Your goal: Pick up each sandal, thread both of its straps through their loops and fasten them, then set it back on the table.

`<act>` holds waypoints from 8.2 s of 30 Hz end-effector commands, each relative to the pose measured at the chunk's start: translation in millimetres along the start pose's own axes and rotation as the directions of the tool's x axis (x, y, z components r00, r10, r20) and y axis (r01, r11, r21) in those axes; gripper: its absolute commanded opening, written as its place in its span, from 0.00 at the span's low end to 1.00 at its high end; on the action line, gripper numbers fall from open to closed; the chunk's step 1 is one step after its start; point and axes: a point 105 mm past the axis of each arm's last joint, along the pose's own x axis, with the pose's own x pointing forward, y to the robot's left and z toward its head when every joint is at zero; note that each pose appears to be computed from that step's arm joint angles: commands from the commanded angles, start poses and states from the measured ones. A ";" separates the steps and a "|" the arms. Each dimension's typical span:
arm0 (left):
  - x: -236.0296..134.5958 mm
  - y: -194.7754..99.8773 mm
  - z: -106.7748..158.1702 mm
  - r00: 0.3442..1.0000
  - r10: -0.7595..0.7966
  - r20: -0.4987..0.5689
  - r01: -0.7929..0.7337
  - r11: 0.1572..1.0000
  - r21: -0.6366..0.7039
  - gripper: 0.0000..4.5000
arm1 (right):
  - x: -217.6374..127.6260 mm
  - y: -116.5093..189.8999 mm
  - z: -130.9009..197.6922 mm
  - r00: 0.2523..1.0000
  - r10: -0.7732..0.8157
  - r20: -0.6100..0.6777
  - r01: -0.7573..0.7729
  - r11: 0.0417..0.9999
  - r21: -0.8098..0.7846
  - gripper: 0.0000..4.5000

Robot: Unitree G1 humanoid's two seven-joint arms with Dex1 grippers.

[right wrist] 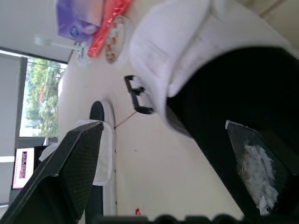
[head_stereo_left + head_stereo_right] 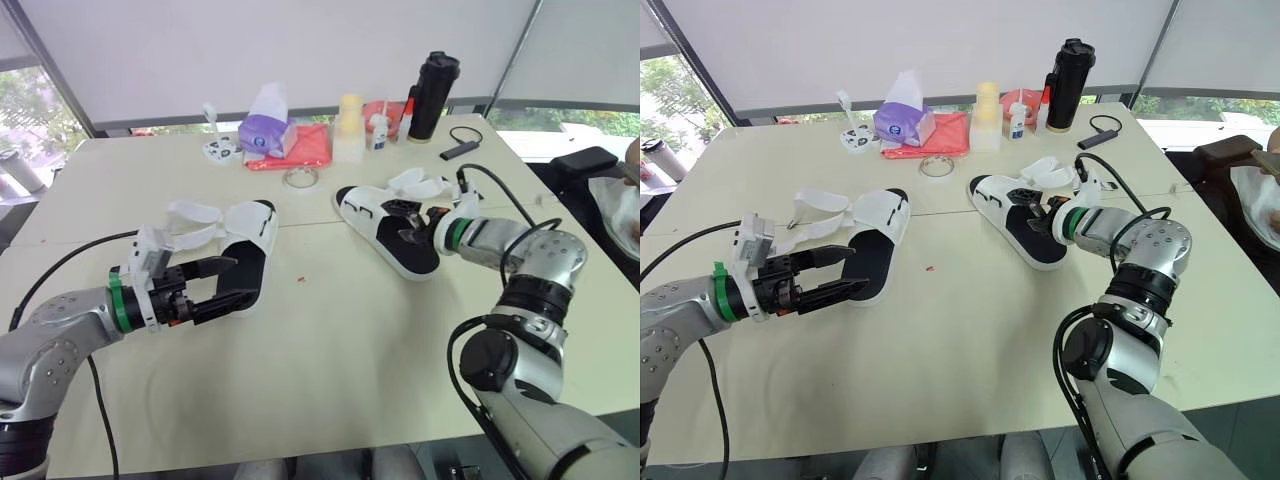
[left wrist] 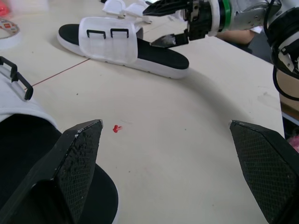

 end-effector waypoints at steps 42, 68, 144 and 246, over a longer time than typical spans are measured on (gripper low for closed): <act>3.6 -14.3 3.7 0.999 0.008 0.033 -0.009 1.000 0.019 1.00 | 74.9 47.8 14.7 0.973 0.143 0.179 -0.127 0.987 -0.098 0.01; 14.2 -3.9 9.2 0.987 -0.145 -0.070 0.150 0.987 0.061 1.00 | -52.7 34.4 -151.9 0.665 0.179 -0.725 -0.515 0.813 -0.271 0.01; 76.4 -41.0 -100.1 0.908 -0.365 -0.207 0.414 0.856 0.310 0.01 | -40.7 60.7 -25.2 0.822 0.340 -0.458 -0.528 0.755 -0.388 1.00; 88.6 -39.3 -101.0 0.898 -0.381 -0.222 0.436 0.841 0.319 0.00 | -114.7 47.8 -129.7 0.638 0.080 -0.766 -0.685 -0.395 -0.612 0.80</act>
